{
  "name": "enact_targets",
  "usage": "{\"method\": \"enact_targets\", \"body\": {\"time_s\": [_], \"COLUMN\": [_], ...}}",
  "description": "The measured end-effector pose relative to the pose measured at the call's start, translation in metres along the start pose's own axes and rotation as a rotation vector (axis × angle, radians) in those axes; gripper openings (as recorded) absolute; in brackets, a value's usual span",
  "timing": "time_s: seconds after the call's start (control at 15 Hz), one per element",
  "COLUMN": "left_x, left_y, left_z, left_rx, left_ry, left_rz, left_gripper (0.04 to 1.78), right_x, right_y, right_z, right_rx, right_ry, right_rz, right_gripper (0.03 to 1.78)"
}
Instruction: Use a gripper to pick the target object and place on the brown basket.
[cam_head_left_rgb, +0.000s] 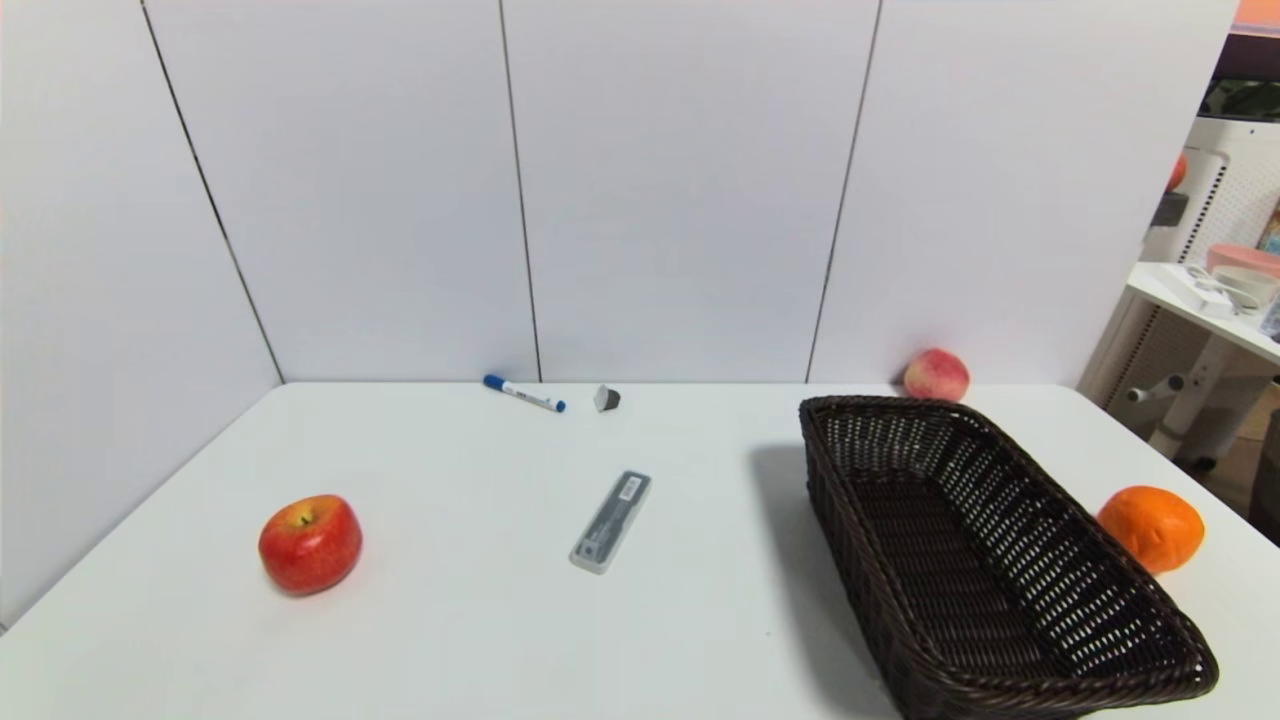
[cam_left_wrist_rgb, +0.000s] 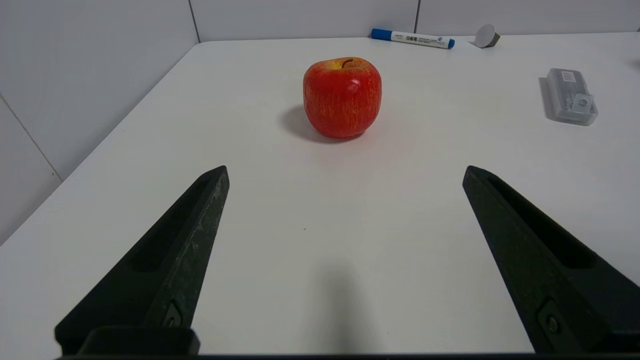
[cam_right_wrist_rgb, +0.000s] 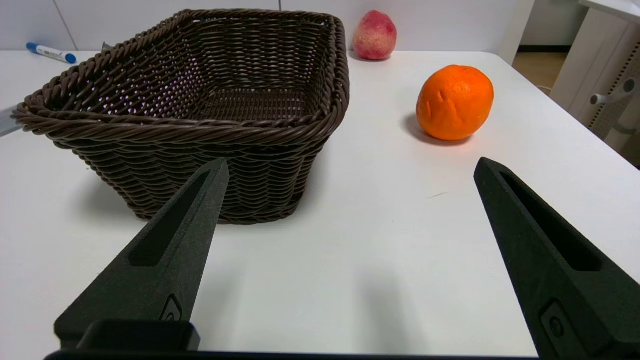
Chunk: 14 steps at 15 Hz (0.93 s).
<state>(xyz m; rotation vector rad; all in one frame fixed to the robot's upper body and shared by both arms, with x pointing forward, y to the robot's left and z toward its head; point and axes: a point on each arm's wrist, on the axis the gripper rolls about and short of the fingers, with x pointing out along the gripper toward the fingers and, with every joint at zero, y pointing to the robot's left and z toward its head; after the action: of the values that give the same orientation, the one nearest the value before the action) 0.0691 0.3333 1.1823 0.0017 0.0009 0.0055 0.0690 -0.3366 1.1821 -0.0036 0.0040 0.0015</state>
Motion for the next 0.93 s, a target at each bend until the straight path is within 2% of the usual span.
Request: {"method": "enact_targets", "body": {"time_s": [0.73,0.93], "left_x": [0.001,0.011], "left_y": [0.000,0.000], "left_z": [0.001,0.022], "left_rx": [-0.014,-0.007], "left_ry": [0.013,0.070], "left_rz": [0.002,-0.009], "left_gripper": [1.69,1.69], "right_x": [0.000,0.000], "right_y": [0.000,0.000], "right_z": [0.000,0.000], "right_rx": [0.001,0.001], "right_ry": [0.000,0.000], "right_rz": [0.000,-0.001], "right_gripper": [1.69,1.69]}}
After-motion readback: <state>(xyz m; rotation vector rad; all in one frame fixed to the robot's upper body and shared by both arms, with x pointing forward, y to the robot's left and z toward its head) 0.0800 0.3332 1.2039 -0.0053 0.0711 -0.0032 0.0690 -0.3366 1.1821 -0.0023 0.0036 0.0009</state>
